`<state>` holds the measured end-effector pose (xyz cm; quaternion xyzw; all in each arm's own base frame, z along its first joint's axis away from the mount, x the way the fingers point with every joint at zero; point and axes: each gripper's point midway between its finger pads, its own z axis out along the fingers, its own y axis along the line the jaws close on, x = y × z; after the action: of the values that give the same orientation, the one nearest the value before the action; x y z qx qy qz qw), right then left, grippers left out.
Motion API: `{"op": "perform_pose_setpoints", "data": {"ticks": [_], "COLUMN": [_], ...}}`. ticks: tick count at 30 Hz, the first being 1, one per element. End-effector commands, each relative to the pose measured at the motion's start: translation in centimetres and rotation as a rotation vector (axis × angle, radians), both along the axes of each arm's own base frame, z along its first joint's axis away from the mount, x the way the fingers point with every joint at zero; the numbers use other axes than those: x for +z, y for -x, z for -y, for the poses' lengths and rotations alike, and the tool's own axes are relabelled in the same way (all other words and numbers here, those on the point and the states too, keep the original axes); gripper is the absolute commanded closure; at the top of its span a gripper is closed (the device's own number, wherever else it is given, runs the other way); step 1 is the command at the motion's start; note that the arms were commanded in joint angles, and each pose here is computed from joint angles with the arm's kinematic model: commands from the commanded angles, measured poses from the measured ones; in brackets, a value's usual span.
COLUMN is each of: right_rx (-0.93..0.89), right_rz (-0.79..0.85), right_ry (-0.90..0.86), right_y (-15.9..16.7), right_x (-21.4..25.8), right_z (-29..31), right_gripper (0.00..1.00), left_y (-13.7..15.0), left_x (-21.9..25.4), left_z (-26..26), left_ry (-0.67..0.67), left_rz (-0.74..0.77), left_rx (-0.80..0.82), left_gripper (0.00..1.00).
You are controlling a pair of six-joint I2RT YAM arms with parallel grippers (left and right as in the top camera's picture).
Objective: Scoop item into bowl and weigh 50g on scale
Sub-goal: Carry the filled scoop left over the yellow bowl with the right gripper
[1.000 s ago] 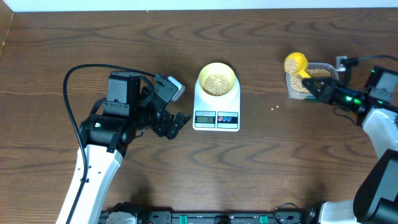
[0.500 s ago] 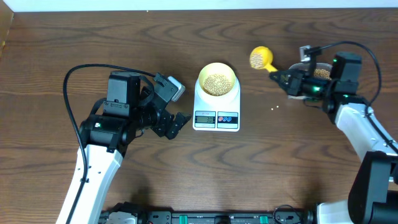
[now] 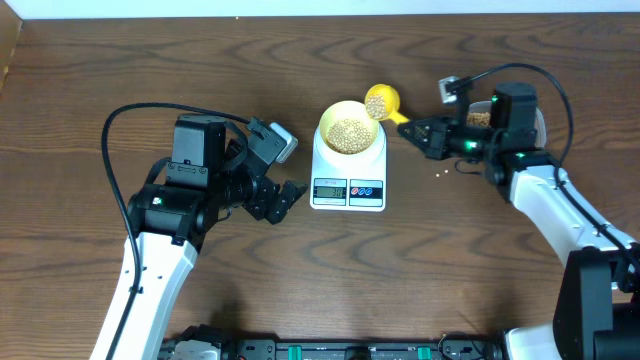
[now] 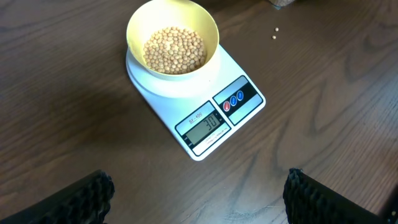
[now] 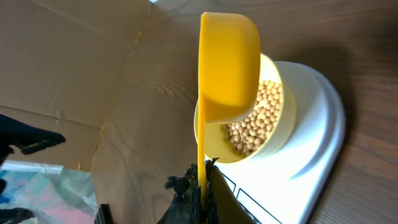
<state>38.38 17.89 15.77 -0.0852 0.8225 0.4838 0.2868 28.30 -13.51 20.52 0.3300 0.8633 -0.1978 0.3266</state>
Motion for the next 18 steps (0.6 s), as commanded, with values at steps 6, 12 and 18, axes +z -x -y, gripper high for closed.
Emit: {"op": "perform_pose_setpoints", "data": {"ticks": [6, 12, 18], "right_rx": [0.022, 0.025, 0.069], "right_rz": [0.04, 0.097, 0.209], "right_ry": [0.081, 0.15, 0.24], "right_y": [0.4, 0.3, 0.3], "right_x": [-1.0, -1.6, -2.1], "right_z": [-2.5, -3.2, -3.6], "right_gripper": [0.99, 0.99, 0.99], "left_y": [0.1, 0.1, 0.1], "left_x": [-0.2, -0.2, -0.2], "left_z": [0.2, 0.2, 0.2], "left_ry": [0.0, 0.0, 0.0], "left_rz": [-0.001, -0.001, -0.001], "left_rx": [-0.017, -0.017, -0.017], "left_gripper": [0.11, 0.11, 0.11]}}
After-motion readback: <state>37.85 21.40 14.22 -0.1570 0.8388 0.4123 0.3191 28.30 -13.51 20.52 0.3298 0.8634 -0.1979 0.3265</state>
